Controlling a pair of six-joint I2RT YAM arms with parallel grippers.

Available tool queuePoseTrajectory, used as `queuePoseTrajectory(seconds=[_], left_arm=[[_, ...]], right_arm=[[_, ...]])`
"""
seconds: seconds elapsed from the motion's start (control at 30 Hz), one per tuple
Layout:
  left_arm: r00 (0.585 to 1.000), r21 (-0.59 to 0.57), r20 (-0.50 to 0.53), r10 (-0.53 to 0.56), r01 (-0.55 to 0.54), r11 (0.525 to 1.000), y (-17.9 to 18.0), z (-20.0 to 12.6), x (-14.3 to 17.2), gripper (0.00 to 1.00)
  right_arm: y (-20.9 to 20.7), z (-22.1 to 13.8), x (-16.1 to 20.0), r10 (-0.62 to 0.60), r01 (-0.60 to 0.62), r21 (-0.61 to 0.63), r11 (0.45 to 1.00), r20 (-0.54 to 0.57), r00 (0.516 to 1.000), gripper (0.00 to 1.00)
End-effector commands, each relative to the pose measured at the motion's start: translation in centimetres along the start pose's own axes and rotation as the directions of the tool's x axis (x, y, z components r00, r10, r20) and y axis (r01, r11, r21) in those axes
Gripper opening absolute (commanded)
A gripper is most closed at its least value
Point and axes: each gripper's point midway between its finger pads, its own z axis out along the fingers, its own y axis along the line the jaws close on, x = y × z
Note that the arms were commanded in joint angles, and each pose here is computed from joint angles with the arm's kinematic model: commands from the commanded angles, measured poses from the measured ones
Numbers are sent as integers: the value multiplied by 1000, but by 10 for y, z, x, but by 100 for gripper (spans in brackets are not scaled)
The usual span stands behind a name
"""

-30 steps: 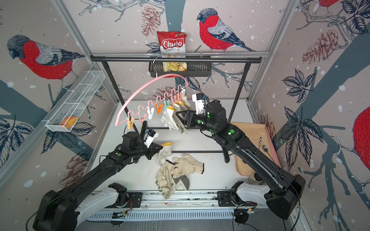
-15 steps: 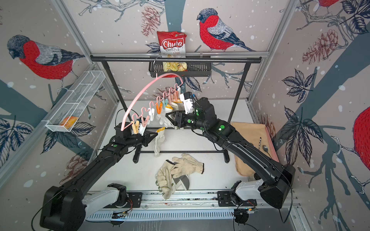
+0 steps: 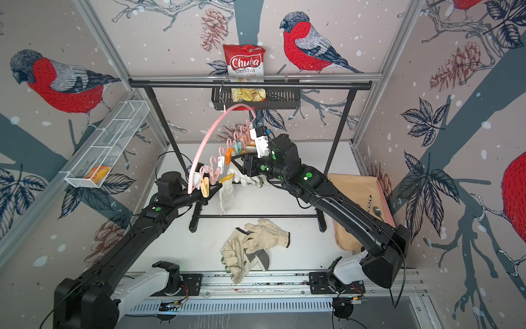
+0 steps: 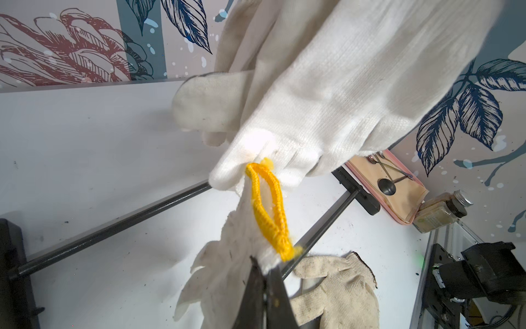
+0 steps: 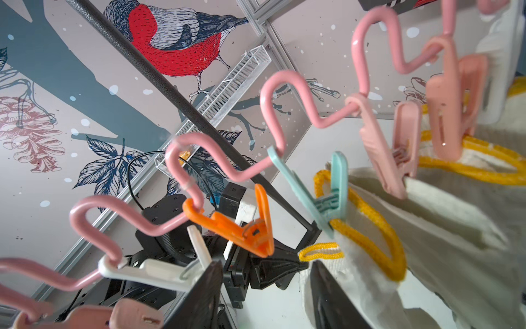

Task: Clip the gloves onto a hanger to dry
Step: Open the clamp at the hanger.

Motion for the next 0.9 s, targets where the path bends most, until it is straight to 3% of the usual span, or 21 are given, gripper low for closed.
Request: queuePoseTrajectory(seconds=[0.0,0.87], left_arm=[[999,-2,30,12,-12,1000,-1,-2,-9,0],[999,-1,38,9,-9,1000,-2,-4,-11,0]], right_arm=[[5,1,-13,-21,22,-22,1000,43,999,53],[17,23,-11,-46,46,-93,995,-3,999,53]])
